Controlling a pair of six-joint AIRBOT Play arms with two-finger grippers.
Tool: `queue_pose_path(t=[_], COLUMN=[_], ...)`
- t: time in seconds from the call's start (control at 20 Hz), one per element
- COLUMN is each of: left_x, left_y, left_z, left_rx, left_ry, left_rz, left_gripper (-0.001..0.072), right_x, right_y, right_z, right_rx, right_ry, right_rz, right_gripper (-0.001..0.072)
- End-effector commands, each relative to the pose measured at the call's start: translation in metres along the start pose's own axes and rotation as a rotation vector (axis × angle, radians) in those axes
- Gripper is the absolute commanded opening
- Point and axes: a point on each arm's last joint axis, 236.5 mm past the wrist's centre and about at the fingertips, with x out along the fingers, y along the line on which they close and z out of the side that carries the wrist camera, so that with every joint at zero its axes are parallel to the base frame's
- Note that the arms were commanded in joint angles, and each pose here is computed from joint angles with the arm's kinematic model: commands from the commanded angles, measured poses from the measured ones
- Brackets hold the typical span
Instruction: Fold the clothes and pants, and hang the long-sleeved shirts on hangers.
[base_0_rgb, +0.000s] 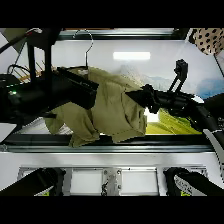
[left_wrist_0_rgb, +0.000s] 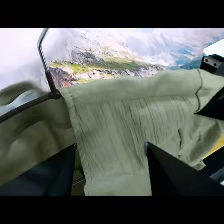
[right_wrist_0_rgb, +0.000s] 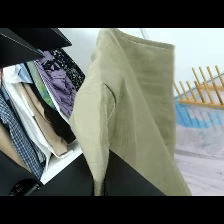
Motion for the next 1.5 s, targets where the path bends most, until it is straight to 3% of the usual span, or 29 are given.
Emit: queue_pose_path(t=[0.0, 0.45, 0.5, 0.55, 0.6, 1.1, 1.45], left_x=[-0.022, -0.068, -0.071, -0.073, -0.073, -0.02, 0.012], left_y=[0.008, 0.062, 0.068, 0.073, 0.075, 0.076, 0.076], left_z=[0.01, 0.021, 0.02, 0.019, 0.018, -0.002, -0.012], left_rx=[-0.02, -0.116, -0.137, -0.144, -0.148, -0.134, -0.124], left_ry=[-0.058, -0.155, -0.156, -0.158, -0.154, 0.001, 0.071], left_rz=[-0.001, 0.107, 0.122, 0.133, 0.142, 0.176, 0.188], left_gripper=[0.0444, 0.0442, 0.0341, 0.0143, 0.0014, 0.0012, 0.0012], right_x=[0.0, -0.001, -0.001, -0.003, -0.007, -0.133, -0.276], right_y=[0.001, -0.003, -0.006, -0.009, -0.012, -0.035, -0.02], right_z=[0.001, 0.016, 0.022, 0.031, 0.04, 0.16, 0.234], right_rx=[0.0, -0.028, -0.045, -0.067, -0.093, -0.383, -0.568], right_ry=[-0.003, -0.042, -0.046, -0.055, -0.062, -0.248, -0.438], right_rz=[0.002, -0.018, -0.034, -0.053, -0.074, -0.491, -1.032], right_gripper=[0.0, 0.0, 0.0, 0.0, 0.0, 0.0, 0.0])
